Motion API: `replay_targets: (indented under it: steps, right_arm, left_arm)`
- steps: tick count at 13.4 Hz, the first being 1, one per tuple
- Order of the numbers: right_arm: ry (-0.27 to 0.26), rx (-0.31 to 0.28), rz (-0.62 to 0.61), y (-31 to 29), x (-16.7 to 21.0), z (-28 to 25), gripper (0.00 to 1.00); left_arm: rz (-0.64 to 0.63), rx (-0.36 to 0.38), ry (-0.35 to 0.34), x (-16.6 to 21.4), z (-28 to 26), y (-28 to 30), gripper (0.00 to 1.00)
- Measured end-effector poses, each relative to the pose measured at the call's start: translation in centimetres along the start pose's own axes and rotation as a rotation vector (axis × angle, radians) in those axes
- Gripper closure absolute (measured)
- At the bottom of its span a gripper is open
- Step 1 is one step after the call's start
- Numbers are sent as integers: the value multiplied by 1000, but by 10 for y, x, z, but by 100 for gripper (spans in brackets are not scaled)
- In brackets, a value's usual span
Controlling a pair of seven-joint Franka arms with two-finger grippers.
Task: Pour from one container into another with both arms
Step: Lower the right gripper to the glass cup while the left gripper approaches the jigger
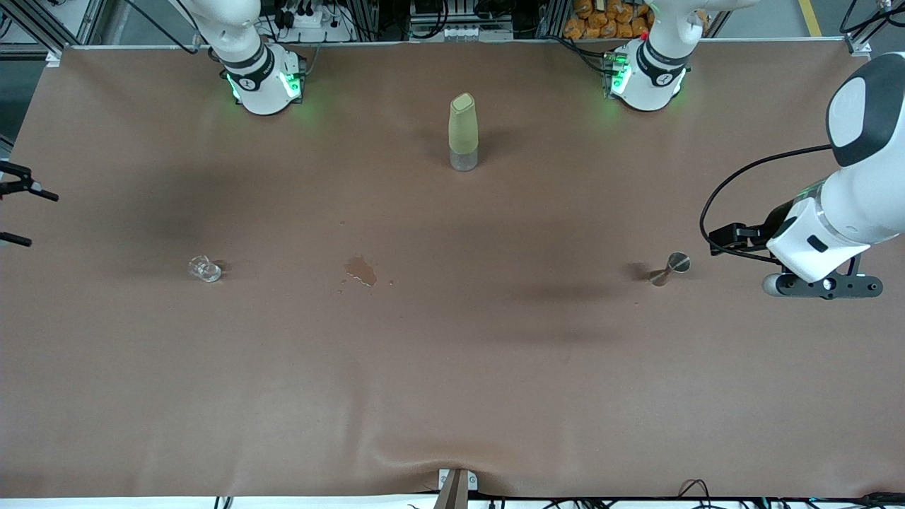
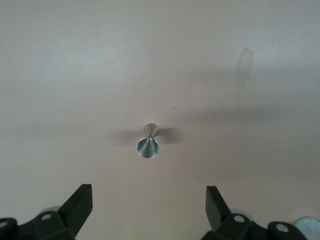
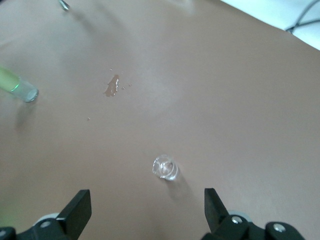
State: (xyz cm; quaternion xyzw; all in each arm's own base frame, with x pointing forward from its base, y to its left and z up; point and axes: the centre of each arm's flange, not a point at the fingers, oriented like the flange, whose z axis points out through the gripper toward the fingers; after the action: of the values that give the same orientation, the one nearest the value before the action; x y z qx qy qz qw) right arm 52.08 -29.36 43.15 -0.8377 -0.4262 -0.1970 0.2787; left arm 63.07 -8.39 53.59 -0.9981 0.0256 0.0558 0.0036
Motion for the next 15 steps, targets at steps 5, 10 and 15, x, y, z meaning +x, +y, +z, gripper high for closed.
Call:
replay_targets:
  steps: [5, 10, 15]
  right_arm:
    - [183, 164, -87, 31, -72, 67, 0]
    - [325, 182, -160, 60, -115, 137, 0]
    - [422, 190, -210, 72, -146, 189, 0]
  left_arm:
    - [134, -15, -1, 1, 1, -9, 0]
    - [398, -201, 33, 5, 6, -57, 0]
    - [578, -472, 112, 14, 58, -135, 0]
